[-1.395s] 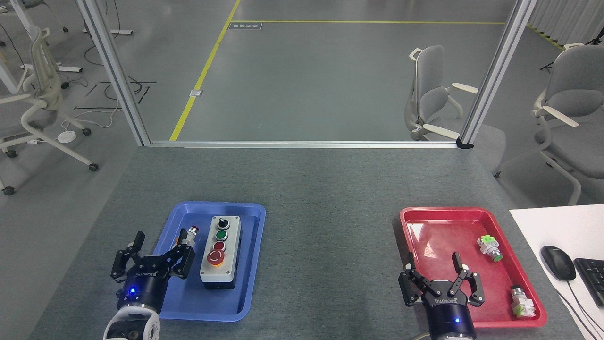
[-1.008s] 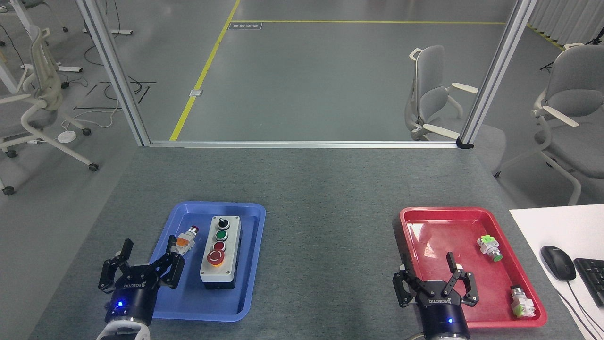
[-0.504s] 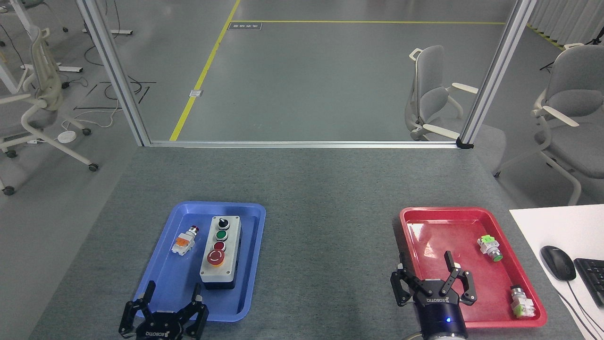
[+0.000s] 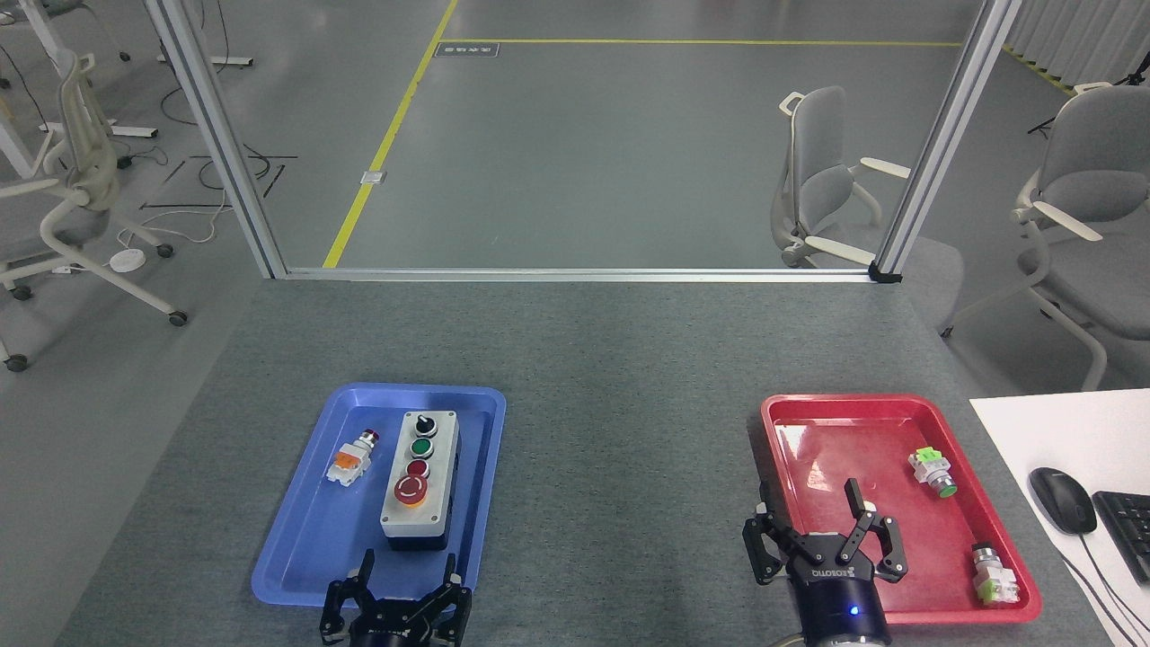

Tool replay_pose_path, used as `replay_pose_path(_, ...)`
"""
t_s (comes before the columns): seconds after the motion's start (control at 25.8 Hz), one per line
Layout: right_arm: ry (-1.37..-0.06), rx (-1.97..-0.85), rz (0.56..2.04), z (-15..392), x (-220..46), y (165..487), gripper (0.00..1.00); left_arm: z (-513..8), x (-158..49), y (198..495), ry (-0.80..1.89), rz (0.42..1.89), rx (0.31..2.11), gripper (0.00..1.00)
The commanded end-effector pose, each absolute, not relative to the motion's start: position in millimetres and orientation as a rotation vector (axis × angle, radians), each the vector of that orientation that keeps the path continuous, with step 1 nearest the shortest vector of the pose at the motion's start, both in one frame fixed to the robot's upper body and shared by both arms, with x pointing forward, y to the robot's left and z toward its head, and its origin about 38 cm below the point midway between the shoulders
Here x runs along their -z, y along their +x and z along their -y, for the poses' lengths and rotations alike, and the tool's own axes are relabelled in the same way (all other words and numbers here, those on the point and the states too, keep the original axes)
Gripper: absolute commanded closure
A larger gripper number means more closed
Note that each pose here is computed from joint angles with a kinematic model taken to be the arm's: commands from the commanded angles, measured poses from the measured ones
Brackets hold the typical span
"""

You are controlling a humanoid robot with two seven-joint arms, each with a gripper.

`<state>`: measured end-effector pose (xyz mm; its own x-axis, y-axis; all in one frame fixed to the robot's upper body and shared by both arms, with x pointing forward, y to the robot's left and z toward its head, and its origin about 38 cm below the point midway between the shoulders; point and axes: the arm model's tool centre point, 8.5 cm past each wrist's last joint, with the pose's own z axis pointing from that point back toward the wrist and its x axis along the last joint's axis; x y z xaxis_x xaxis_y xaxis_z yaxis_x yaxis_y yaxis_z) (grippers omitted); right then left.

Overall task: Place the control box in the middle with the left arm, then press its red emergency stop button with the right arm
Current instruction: 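Grasp the near end of the grey control box with the left gripper, then drag the control box out of the blue tray toward the table middle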

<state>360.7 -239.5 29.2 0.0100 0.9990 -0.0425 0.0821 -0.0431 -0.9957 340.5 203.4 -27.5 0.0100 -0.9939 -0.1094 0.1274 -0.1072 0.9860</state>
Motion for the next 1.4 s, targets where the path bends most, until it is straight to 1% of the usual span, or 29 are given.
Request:
replay_pose_path(0.0, -1.308, -1.195, 1.246, 240, -29, 360, 0.02, -201, 31, 361, 1.193, 1.017, 1.342, 0.01)
replay_pose_path(0.16, -1.305, -1.190, 1.247, 239, -29, 360, 0.02, -208, 28, 377, 1.188, 0.988, 1.338, 0.01)
replay_pose_path(0.31, -1.305, -1.198, 1.243, 241, -27, 358, 0.02, -209, 25, 387, 1.187, 0.979, 1.338, 0.01)
replay_pose_path(0.39, -1.294, -1.204, 1.235, 242, -22, 355, 0.02, -209, 23, 391, 1.186, 0.980, 1.335, 0.01)
replay_pose_path(0.5, -1.294, -1.193, 1.234, 240, -23, 356, 0.02, -210, 24, 399, 1.178, 0.973, 1.333, 0.01)
replay_pose_path(0.7, -1.322, -1.167, 1.239, 237, -32, 356, 0.02, -212, 28, 414, 1.152, 0.950, 1.331, 0.01)
replay_pose_path(0.78, -1.332, -1.166, 1.257, 233, -37, 350, 0.02, -213, 28, 421, 1.134, 0.948, 1.316, 0.01)
replay_pose_path(0.85, -1.353, -1.141, 1.241, 233, -42, 347, 0.02, -214, 23, 431, 1.105, 0.963, 1.271, 0.02)
replay_pose_path(0.89, -1.361, -1.130, 1.212, 233, -41, 347, 0.02, -215, 20, 436, 1.083, 0.975, 1.239, 0.04)
replay_pose_path(0.93, -1.352, -1.136, 1.196, 230, -39, 347, 0.02, -218, 19, 440, 1.068, 0.982, 1.217, 0.07)
replay_pose_path(0.97, -1.342, -1.146, 1.188, 225, -39, 348, 0.02, -221, 16, 443, 1.062, 0.987, 1.203, 0.13)
replay_pose_path(1.05, -1.334, -1.154, 1.189, 223, -38, 347, 0.02, -222, 14, 446, 1.061, 0.997, 1.209, 0.34)
replay_pose_path(1.09, -1.334, -1.156, 1.187, 223, -38, 346, 0.02, -223, 13, 446, 1.060, 1.002, 1.216, 0.48)
replay_pose_path(1.16, -1.334, -1.160, 1.184, 225, -37, 346, 0.02, -225, 13, 446, 1.043, 1.029, 1.229, 0.86)
replay_pose_path(1.24, -1.334, -1.158, 1.185, 226, -38, 346, 0.02, -223, 10, 448, 1.029, 1.062, 1.238, 1.00)
replay_pose_path(1.28, -1.335, -1.159, 1.182, 226, -37, 346, 0.02, -222, 7, 449, 1.026, 1.082, 1.240, 1.00)
replay_pose_path(1.36, -1.341, -1.158, 1.183, 228, -38, 346, 0.02, -223, -7, 451, 1.046, 1.126, 1.226, 1.00)
